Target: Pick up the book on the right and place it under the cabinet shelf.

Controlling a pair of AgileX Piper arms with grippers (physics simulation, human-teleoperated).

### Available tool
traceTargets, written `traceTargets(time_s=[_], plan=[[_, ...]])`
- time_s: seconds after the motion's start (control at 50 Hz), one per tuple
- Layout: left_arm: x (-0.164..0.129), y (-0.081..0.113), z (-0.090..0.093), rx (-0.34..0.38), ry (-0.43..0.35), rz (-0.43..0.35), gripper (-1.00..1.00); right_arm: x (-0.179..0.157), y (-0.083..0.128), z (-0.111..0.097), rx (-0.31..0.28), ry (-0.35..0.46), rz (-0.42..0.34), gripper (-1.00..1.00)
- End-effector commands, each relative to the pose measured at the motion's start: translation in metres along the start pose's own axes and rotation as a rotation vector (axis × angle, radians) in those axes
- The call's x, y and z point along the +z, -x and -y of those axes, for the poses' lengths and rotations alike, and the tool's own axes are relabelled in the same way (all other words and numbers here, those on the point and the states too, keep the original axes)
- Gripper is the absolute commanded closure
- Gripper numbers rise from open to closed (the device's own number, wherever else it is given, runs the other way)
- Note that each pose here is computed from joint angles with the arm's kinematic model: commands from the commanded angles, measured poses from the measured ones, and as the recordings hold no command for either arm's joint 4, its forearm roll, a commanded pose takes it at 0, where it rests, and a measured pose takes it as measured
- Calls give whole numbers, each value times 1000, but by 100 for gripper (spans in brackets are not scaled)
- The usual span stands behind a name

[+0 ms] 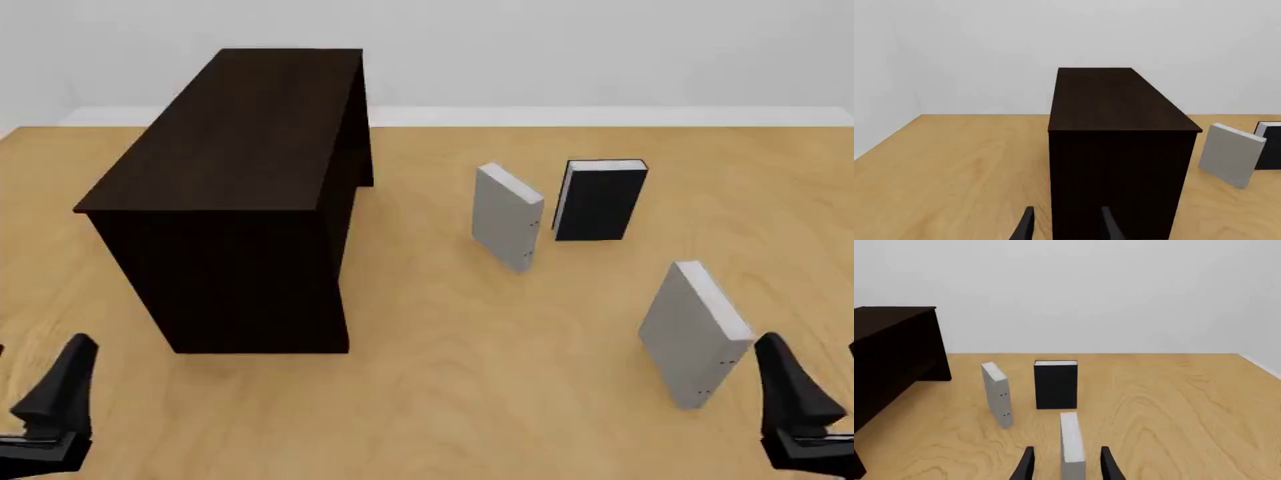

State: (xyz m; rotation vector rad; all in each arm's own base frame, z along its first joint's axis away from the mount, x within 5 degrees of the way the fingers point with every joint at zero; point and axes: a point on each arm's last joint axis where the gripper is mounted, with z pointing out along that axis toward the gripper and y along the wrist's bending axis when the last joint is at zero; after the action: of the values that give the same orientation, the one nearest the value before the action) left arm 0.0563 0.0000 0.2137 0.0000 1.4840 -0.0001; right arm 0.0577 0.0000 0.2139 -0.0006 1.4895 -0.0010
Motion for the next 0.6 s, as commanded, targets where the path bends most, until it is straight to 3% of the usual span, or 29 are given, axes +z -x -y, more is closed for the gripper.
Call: traceTargets(time_s=[0.02,0.24,0.36,0.46,0.5,0.54,0.6], plan=[[0,1,0,0,0,-1,-100,5,4,0,-14,7,-17,-100],[0,1,0,0,0,-1,-100,18,30,-1,-54,13,-38,-100],[0,1,0,0,0,-1,-100,38,47,-4,-31,44,-121,-100],[0,1,0,0,0,-1,-100,53,57,-2,-51,26,-193,-100],[0,1,0,0,0,-1,-100,65,58,-4,-8,38,-252,-100],[1,1,0,0,0,0,-100,73,59,-1,-54,19,-290,-100],[0,2,0,2,-1,7,-100,78,70,0,-74,13,-316,-100]])
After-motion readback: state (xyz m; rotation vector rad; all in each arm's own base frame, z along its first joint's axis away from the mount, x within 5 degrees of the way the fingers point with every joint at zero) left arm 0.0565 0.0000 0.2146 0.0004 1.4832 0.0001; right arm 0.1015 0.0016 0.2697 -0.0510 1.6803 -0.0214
